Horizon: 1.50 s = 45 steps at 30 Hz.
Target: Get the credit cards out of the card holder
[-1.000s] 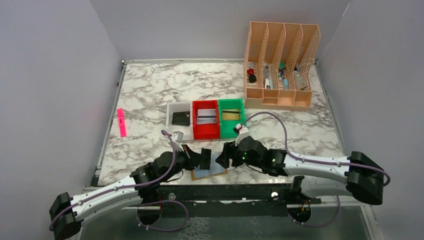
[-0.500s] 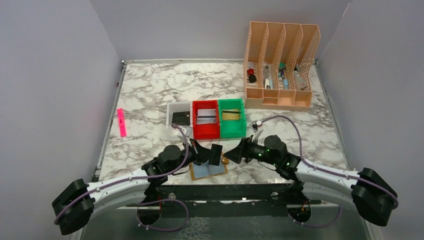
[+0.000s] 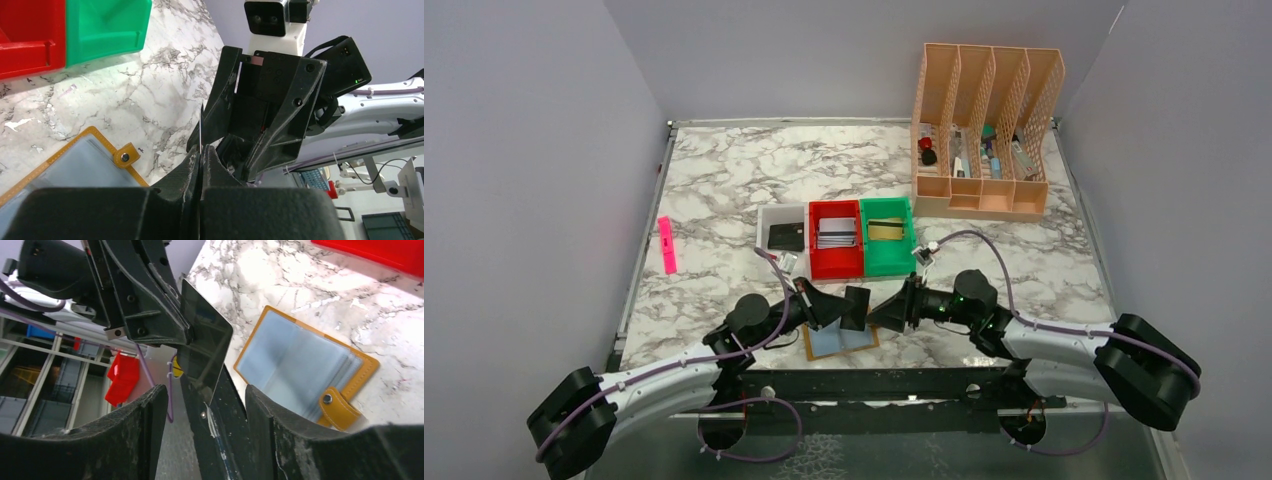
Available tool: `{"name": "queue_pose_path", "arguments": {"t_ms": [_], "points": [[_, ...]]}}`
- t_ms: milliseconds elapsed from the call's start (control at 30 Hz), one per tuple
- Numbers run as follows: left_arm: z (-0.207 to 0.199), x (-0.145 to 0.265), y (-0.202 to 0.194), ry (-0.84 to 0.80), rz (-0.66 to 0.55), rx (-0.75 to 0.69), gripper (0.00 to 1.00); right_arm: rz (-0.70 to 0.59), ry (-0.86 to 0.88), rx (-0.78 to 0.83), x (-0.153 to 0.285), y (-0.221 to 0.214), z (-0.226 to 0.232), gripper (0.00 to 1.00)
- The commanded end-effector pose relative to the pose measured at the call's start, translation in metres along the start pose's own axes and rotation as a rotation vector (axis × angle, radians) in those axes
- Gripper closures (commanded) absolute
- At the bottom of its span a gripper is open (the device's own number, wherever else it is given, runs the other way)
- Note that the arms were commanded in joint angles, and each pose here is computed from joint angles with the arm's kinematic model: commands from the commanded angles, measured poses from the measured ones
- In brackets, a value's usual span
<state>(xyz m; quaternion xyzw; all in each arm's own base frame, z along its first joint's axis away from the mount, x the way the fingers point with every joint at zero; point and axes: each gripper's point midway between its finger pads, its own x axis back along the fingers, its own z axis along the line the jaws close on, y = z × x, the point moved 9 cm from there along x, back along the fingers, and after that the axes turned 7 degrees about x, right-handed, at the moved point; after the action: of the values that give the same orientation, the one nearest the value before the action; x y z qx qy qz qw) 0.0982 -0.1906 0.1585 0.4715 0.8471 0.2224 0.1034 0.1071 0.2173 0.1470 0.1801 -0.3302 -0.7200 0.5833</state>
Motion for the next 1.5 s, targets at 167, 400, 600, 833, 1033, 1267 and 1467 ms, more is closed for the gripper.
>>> {"name": "queue_pose_path", "arguments": {"t_ms": [167, 400, 600, 833, 1033, 1267, 1467], "points": [[-0.017, 0.004, 0.003, -0.131, 0.005, 0.023, 1.0, 0.003, 0.139, 0.028, -0.011, 0.012, 0.013, 0.5], [-0.015, 0.007, 0.001, -0.148, 0.004, 0.029, 1.0, -0.009, 0.223, 0.013, -0.013, 0.014, 0.019, 0.62], [-0.012, 0.009, -0.001, -0.148, -0.005, 0.032, 1.0, -0.014, 0.232, -0.003, -0.014, 0.013, 0.018, 0.74], [-0.009, 0.012, -0.002, -0.142, -0.019, 0.036, 1.0, -0.019, 0.234, -0.031, -0.015, 0.01, 0.016, 0.94], [0.003, 0.013, -0.003, -0.072, -0.031, 0.022, 0.54, -0.046, 0.175, -0.049, -0.014, 0.008, 0.01, 0.99], [0.023, 0.018, 0.016, 0.359, -0.08, -0.121, 0.23, -0.012, -0.127, 0.024, -0.018, 0.016, -0.011, 0.99], [0.037, 0.048, 0.043, 0.793, -0.228, -0.226, 0.16, 0.009, -0.371, 0.187, -0.032, 0.057, -0.015, 0.99]]}}
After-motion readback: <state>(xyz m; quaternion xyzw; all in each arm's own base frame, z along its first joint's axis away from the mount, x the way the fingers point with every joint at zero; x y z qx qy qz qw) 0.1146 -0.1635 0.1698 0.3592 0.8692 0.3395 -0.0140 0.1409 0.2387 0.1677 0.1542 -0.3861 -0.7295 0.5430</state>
